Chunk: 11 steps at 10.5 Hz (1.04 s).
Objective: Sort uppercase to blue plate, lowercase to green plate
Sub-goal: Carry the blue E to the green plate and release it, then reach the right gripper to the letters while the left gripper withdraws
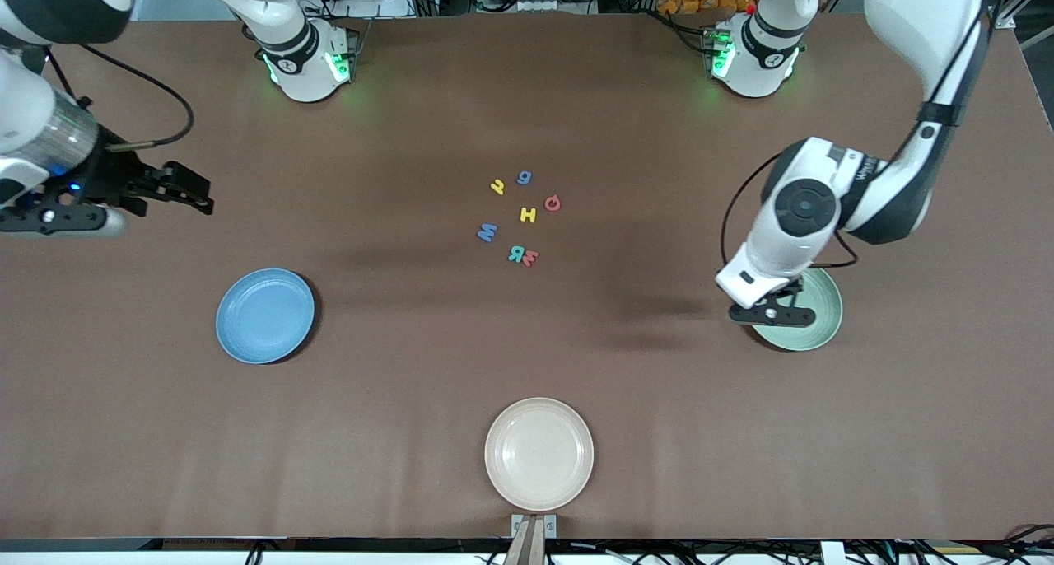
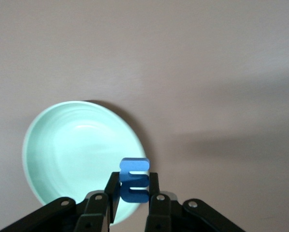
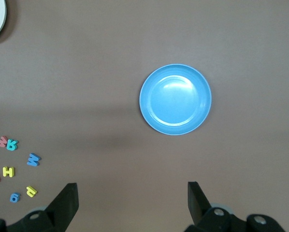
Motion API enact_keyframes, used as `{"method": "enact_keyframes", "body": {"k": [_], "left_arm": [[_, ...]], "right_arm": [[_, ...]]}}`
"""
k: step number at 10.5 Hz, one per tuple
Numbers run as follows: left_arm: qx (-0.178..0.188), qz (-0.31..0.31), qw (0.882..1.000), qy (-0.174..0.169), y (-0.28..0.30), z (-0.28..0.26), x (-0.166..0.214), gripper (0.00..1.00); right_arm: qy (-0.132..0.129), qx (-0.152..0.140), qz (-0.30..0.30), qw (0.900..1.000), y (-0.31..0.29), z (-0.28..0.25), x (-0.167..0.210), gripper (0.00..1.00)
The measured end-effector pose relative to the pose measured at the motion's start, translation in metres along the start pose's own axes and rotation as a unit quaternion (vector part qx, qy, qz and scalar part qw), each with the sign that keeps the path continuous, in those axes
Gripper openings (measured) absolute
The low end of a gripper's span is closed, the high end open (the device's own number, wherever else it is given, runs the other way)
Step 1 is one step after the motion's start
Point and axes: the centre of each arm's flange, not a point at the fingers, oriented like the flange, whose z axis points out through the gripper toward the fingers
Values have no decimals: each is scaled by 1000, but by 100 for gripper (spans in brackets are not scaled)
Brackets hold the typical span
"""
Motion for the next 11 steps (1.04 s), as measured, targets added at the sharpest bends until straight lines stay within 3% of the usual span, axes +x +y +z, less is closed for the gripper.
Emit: {"method": "enact_keyframes", "body": {"k": [3,7,11], "left_arm": [[7,33,999,-28,-74,34,-5,27],[-15,29,998,-52,-86,92,-17,29],[-20,22,999,-36,-88,84,-6,76]], "right_arm": [[-5,0,8,1000,7,13,2,100],[-7,-1,10,1000,9,19,2,100],[-37,0,-4,999,-8,53,7,100]]}}
